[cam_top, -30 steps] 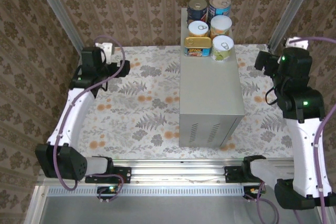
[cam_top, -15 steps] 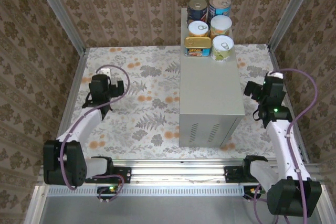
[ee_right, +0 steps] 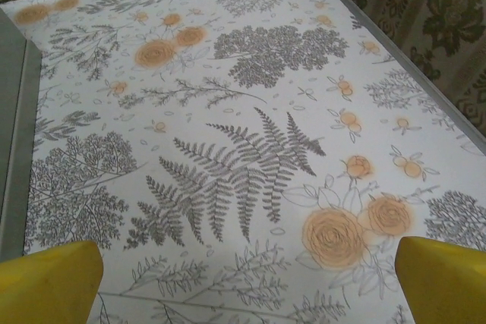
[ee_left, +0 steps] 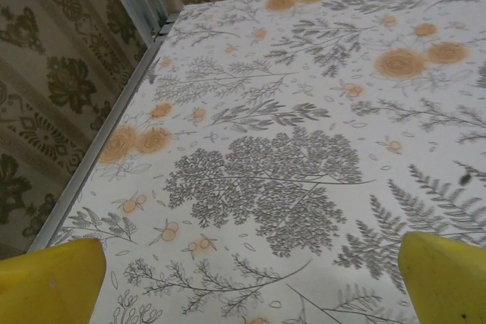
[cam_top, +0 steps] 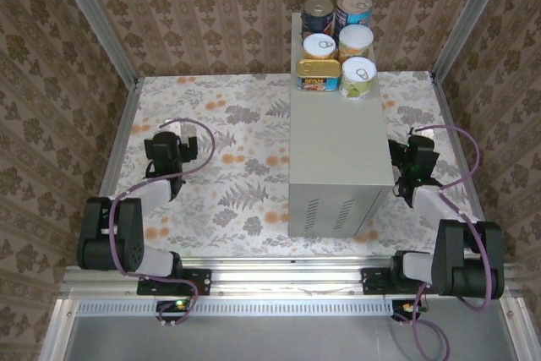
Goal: Place and organize the canned foods onto the counter
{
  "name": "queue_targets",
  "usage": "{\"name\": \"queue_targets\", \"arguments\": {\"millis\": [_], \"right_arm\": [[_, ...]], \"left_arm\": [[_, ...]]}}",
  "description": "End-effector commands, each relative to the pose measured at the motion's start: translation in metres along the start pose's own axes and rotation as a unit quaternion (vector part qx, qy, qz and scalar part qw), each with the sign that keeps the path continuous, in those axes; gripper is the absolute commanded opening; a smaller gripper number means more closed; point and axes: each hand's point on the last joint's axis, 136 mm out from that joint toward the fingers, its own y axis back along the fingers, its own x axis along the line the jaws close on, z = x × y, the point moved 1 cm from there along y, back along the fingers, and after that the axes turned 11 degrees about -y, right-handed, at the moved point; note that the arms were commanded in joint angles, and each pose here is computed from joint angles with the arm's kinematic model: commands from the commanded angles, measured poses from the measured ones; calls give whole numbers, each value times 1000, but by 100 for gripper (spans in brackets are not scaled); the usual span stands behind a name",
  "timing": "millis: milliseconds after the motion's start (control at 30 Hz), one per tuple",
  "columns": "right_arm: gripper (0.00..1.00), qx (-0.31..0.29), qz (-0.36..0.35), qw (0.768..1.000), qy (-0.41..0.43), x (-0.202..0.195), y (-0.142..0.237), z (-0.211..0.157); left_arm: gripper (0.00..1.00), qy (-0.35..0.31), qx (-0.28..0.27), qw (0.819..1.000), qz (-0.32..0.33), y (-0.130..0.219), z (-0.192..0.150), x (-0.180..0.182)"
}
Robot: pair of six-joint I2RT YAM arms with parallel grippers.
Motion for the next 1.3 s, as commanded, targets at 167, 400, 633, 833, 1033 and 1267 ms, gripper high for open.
{"name": "queue_targets", "arguments": {"millis": [167, 400, 633, 833, 1033, 1267], "right_arm": [[100, -39, 22, 999, 12, 13, -13, 4], [100, -49, 45, 997, 46, 29, -8, 1], [100, -58, 143, 977, 146, 80, 16, -22], [100, -87, 191, 972, 104, 91, 13, -33], [100, -63, 163, 980, 100, 88, -10, -38], [100, -63, 118, 988, 73, 73, -17, -32]], "left_arm": [[100, 18, -44, 999, -4, -1, -25, -4], [100, 20, -53, 998, 3, -2, -26, -3], [100, 18, -54, 998, 3, -2, -26, -3], [100, 17, -55, 998, 4, -2, -25, -3], [100, 17, -54, 998, 3, -2, -26, -3], [100, 17, -55, 998, 3, -2, -25, -3]]}}
